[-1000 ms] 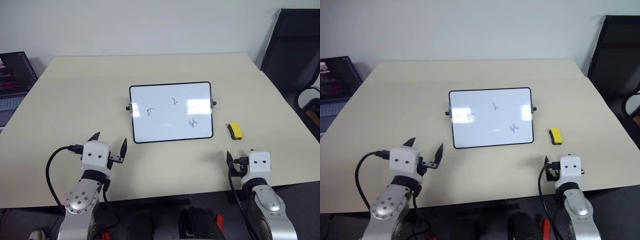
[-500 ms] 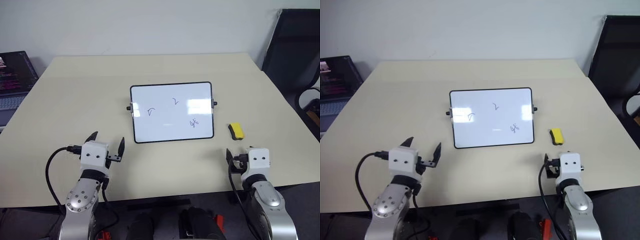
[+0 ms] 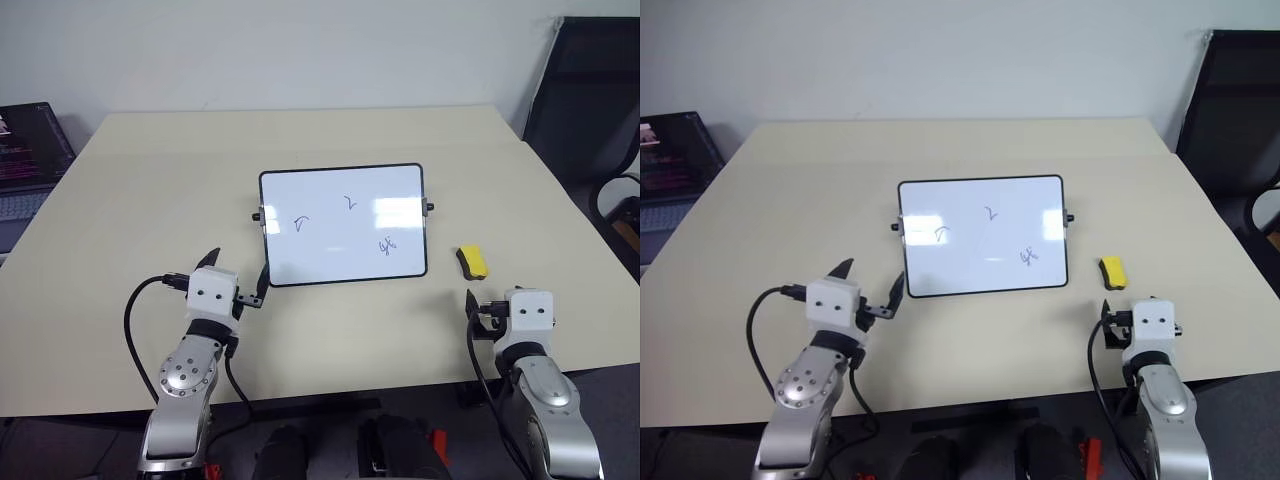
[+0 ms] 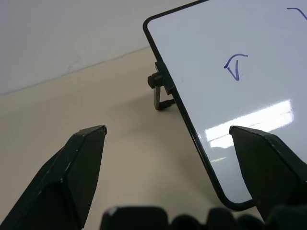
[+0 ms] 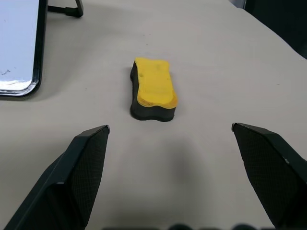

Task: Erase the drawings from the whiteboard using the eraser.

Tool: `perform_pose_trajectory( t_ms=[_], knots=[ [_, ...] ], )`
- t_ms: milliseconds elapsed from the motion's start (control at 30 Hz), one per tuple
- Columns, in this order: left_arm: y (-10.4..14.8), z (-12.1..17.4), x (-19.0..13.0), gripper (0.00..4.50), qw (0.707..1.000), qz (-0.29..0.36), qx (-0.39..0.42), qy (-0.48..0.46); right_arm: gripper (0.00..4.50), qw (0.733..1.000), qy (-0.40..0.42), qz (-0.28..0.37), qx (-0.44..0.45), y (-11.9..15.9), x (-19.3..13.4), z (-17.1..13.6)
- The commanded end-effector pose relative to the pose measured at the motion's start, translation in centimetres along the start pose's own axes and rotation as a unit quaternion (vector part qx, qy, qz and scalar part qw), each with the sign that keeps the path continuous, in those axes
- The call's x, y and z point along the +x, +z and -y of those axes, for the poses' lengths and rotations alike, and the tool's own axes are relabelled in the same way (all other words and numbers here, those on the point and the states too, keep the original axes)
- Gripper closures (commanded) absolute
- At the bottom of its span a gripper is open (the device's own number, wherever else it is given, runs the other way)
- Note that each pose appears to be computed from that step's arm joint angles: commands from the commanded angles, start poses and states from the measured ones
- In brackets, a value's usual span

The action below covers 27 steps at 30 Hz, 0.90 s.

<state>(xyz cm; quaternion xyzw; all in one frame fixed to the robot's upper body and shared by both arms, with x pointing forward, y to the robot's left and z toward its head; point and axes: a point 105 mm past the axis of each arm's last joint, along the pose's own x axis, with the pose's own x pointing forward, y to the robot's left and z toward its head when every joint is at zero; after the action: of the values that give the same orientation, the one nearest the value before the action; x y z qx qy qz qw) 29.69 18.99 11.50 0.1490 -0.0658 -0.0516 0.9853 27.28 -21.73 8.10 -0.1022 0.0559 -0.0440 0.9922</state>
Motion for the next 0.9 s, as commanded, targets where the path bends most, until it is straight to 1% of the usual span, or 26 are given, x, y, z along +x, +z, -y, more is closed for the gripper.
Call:
perform_pose_trajectory(
  t_ms=[33, 100, 233, 300, 400, 467, 533, 633, 733, 900],
  knots=[
    [1.5, 0.2, 0.5, 0.00, 0.999, 0.034, -0.001, -0.006, 0.05, 0.999, -0.009, 0.034, -0.004, 1.8, 0.0, 0.5],
    [1.5, 0.6, 0.9, 0.00, 0.999, 0.036, -0.003, -0.018, 0.05, 0.999, -0.012, 0.038, -0.004, 2.0, 0.0, 0.7],
    [2.4, 3.1, 2.4, 0.00, 0.992, 0.056, 0.020, -0.115, 0.05, 0.998, -0.011, 0.055, -0.008, 3.6, 0.3, 1.1],
    [2.4, 3.5, 3.0, 0.00, 0.989, 0.055, 0.003, -0.138, 0.05, 0.998, -0.012, 0.058, -0.008, 4.1, 0.6, 1.3],
    [3.6, 5.8, 3.5, 0.00, 0.972, 0.071, -0.044, -0.221, 0.05, 0.998, -0.013, 0.059, -0.004, 4.7, 1.3, 1.3],
    [4.3, 7.5, 3.5, 0.00, 0.956, 0.077, -0.057, -0.278, 0.05, 0.998, -0.010, 0.059, 0.002, 5.1, 1.6, 1.1],
    [5.3, 10.0, 3.2, 0.00, 0.927, 0.081, -0.084, -0.357, 0.05, 0.998, -0.006, 0.059, 0.006, 5.5, 2.3, 1.0],
    [6.2, 12.2, 2.7, 0.00, 0.891, 0.082, -0.106, -0.434, 0.05, 0.998, -0.004, 0.056, 0.009, 6.0, 3.1, 1.0],
    [6.9, 13.7, 2.1, 0.00, 0.857, 0.080, -0.116, -0.495, 0.05, 0.999, 0.005, 0.048, 0.012, 6.2, 4.0, 0.8],
    [7.4, 14.8, 1.9, 0.00, 0.830, 0.076, -0.118, -0.540, 0.05, 0.999, 0.012, 0.021, 0.023, 6.0, 5.4, 1.0]
  ],
)
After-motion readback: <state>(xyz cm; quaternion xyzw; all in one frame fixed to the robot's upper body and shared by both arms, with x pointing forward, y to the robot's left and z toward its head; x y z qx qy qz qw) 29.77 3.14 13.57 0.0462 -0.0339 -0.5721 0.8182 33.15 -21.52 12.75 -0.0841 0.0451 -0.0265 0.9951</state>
